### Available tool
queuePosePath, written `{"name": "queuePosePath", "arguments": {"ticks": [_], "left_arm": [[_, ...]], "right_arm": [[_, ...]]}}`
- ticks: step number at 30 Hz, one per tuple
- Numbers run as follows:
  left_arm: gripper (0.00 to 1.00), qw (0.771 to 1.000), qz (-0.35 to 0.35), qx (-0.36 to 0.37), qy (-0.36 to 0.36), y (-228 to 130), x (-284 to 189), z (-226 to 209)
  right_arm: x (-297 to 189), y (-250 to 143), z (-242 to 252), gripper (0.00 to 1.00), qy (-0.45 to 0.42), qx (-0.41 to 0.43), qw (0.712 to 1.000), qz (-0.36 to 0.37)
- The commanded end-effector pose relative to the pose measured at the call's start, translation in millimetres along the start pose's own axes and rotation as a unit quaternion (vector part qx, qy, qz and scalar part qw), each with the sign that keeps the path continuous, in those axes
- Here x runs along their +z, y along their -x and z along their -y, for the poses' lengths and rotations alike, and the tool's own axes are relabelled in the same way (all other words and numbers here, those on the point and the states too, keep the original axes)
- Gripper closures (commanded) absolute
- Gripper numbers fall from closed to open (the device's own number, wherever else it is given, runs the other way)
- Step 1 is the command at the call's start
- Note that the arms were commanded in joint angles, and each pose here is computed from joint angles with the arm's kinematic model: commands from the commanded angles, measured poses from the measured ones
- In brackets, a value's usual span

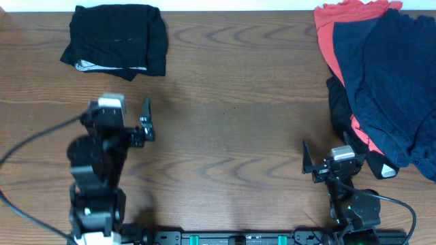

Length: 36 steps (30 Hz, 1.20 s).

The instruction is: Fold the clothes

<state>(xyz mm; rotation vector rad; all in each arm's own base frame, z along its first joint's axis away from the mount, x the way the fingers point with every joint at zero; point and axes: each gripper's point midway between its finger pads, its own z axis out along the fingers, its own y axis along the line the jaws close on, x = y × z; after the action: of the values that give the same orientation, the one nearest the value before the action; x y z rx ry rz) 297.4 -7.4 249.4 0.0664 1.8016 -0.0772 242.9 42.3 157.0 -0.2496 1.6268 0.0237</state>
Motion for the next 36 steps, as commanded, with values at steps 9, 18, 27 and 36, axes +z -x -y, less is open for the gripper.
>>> {"name": "queuePosePath", "arguments": {"ticks": [9, 18, 27, 36], "left_arm": [[0.02, 0.999, 0.048, 0.010, 0.017, -49.5, -26.3, -0.7], [0.02, 0.994, 0.091, -0.027, 0.052, -69.0, -36.1, -12.0], [0.02, 0.993, 0.101, -0.027, 0.061, -92.2, -30.4, -15.4], [0.02, 0.992, 0.105, -0.028, 0.061, -90.9, -32.5, -15.3]], "right_arm": [[-0.3, 0.0, -2.7, 0.01, 0.006, 0.004, 1.000, 0.001], [-0.3, 0.0, -2.6, 0.01, 0.006, 0.004, 1.000, 0.001], [-0.3, 0.0, -2.6, 0.01, 0.006, 0.004, 1.000, 0.001], [-0.3, 0.0, -2.7, 0.01, 0.006, 0.004, 1.000, 0.001]]}}
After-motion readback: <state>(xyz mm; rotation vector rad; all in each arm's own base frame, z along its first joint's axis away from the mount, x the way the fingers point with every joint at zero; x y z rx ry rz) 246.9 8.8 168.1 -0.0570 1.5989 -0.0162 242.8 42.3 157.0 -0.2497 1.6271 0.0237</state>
